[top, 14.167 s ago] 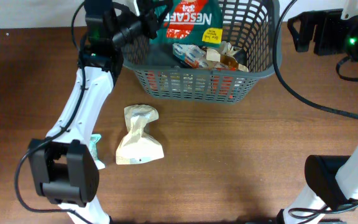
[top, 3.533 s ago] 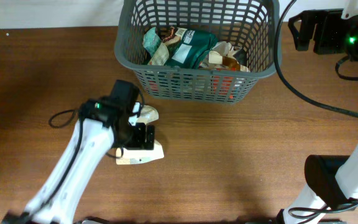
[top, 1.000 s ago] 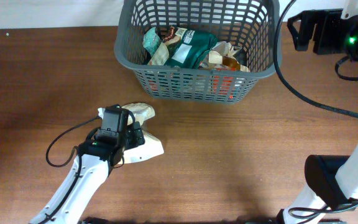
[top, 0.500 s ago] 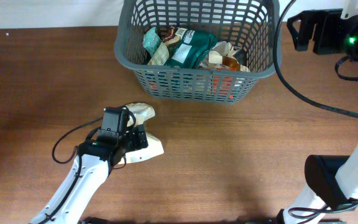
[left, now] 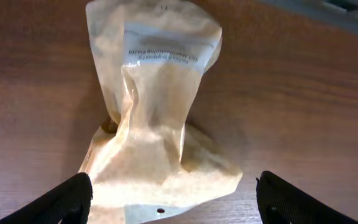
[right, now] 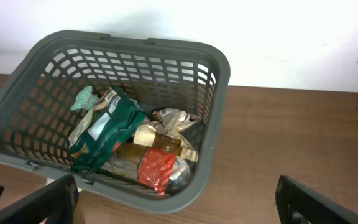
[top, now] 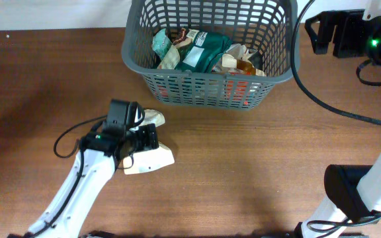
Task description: Pack container
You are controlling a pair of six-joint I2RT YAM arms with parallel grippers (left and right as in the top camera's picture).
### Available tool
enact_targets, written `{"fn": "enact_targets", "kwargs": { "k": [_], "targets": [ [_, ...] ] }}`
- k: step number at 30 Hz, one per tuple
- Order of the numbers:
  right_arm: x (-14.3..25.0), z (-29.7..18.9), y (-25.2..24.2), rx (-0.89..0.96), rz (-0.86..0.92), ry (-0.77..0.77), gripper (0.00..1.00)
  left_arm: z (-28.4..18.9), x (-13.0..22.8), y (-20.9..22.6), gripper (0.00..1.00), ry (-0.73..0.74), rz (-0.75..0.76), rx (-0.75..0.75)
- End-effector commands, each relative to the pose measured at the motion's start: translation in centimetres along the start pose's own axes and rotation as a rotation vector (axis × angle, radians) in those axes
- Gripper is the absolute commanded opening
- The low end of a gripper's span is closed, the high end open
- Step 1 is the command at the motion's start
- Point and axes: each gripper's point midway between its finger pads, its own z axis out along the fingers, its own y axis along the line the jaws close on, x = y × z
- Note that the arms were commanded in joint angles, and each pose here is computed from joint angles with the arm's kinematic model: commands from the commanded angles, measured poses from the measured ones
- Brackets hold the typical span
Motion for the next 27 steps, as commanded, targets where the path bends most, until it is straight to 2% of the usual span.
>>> {"fn": "enact_targets", "kwargs": {
  "k": [1,7,16,27],
  "targets": [
    [0.2,0.0,0.5,-0.022,0.001,0.006,0.99,0.3,-1.3,0.0,0.79,0.013,0.019,-0.019],
    [0.2,0.0,0.5,-0.021,0.000,0.006,0.99,1.3,-0.8,0.3,0.80,0.065,0.015,-0.042],
    [0.2,0.0,0.5,-0.021,0.000,0.006,0.99,4.5,0.6,3.2,0.80,0.175,-0.020,-0.116],
    [0.2,0.0,0.5,-0.021,0.000,0.006,0.99,6.4,-0.2,3.1,0.80,0.157,0.004,-0.108]
  ]
}}
